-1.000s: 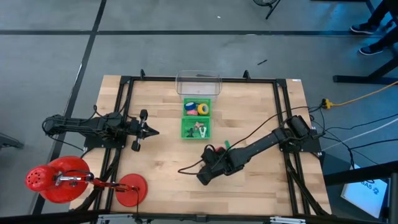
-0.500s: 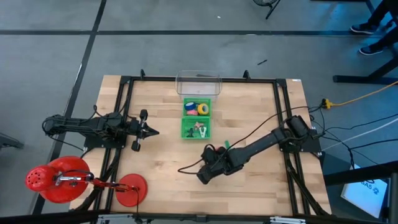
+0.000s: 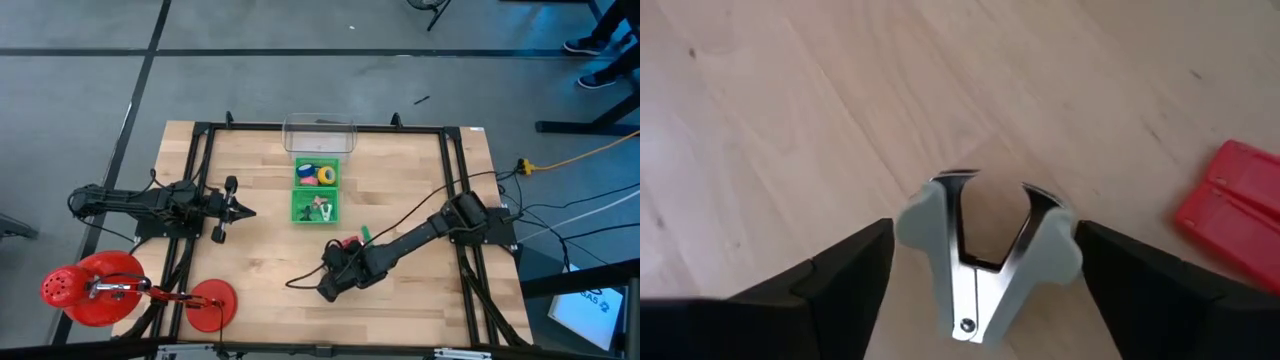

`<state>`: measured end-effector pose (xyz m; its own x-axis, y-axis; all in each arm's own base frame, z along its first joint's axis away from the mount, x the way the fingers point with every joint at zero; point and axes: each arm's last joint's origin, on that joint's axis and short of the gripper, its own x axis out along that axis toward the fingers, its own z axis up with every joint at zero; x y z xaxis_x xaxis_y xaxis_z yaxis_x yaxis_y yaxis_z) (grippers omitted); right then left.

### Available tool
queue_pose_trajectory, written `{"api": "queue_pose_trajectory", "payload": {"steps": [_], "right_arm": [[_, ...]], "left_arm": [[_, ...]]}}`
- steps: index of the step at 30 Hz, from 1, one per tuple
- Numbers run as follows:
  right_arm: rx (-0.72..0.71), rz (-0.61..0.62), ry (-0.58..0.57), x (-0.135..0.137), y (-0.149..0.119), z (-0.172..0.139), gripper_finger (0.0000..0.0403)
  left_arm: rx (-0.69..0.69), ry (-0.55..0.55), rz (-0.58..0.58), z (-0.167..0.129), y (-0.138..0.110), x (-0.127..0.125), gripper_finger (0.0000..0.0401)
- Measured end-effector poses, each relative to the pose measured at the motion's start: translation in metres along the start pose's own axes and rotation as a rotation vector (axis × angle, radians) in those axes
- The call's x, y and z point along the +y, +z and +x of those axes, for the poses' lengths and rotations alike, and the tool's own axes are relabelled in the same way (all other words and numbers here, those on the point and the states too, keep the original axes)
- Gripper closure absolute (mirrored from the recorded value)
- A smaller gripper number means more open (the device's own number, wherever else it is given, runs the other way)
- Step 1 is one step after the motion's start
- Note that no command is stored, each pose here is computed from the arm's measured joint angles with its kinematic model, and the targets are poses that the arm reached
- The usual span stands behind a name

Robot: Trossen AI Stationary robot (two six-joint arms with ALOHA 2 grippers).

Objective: Pick and place Stapler, Stapler remover, tape
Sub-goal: Put the gray staple remover into the bottom green bin

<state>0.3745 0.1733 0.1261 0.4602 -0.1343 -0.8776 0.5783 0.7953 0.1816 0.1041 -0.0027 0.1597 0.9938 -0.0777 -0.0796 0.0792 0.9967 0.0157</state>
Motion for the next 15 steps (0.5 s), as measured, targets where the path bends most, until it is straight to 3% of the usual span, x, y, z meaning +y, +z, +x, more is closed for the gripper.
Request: {"api": "queue_pose_trajectory", "payload": {"steps": [5, 13, 15], "right_arm": [[-0.006, -0.010, -0.007, 0.0002, 0.0011, 0.0004, 0.0144], [-0.001, -0.049, 0.002, 0.0007, 0.0015, 0.0009, 0.0287], [0.012, -0.072, 0.012, 0.0011, 0.0010, 0.0009, 0.0301]], "left_arm": [[0.000, 0.000, 0.000, 0.0000, 0.0001, 0.0000, 0.0394], [0.000, 0.000, 0.000, 0.0000, 0.0000, 0.0000, 0.0396], [0.000, 0.000, 0.000, 0.0000, 0.0000, 0.0000, 0.0397]]}}
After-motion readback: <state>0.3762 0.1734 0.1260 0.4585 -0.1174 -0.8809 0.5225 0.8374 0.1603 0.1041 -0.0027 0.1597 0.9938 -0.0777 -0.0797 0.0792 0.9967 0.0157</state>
